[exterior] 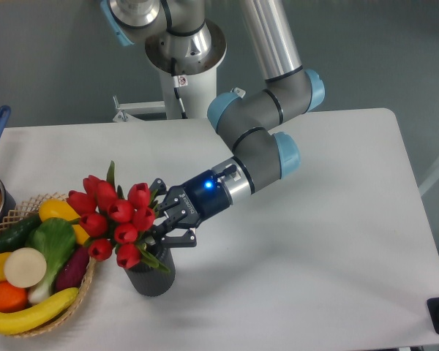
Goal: Insert the flowers into the vase
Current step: 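Open the gripper to release the tulip stems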
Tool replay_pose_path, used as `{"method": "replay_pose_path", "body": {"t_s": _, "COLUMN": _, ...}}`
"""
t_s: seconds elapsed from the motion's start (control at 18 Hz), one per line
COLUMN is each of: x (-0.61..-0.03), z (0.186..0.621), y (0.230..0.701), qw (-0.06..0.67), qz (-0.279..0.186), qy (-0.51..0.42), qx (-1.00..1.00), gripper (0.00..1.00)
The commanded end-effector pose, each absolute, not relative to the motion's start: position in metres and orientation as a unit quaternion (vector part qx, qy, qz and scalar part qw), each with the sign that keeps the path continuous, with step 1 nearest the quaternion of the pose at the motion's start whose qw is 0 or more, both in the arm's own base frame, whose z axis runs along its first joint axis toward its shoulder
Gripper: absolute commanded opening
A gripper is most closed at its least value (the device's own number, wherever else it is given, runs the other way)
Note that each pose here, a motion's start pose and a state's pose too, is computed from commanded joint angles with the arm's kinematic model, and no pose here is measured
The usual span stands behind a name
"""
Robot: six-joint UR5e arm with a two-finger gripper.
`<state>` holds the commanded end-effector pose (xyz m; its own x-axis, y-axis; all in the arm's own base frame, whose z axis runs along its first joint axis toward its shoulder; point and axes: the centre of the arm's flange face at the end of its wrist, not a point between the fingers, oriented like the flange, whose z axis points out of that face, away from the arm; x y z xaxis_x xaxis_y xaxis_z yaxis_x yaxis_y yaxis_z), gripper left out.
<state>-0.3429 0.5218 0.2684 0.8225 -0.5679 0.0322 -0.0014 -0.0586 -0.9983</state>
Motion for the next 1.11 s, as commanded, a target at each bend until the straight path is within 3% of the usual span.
{"method": "replay_pose_path", "body": {"t_s": 0.94, "x": -0.344, "z": 0.241, "y": 0.515, "qw": 0.641, "qz": -0.218, "qy": 0.197, "qx": -0.709, "gripper": 0.38}}
{"method": "replay_pose_path", "body": {"t_s": 1.11, "x": -0.347, "z": 0.24, "y": 0.513, "qw": 0.641, "qz": -0.216, "qy": 0.195, "qx": -0.71, "gripper": 0.55}}
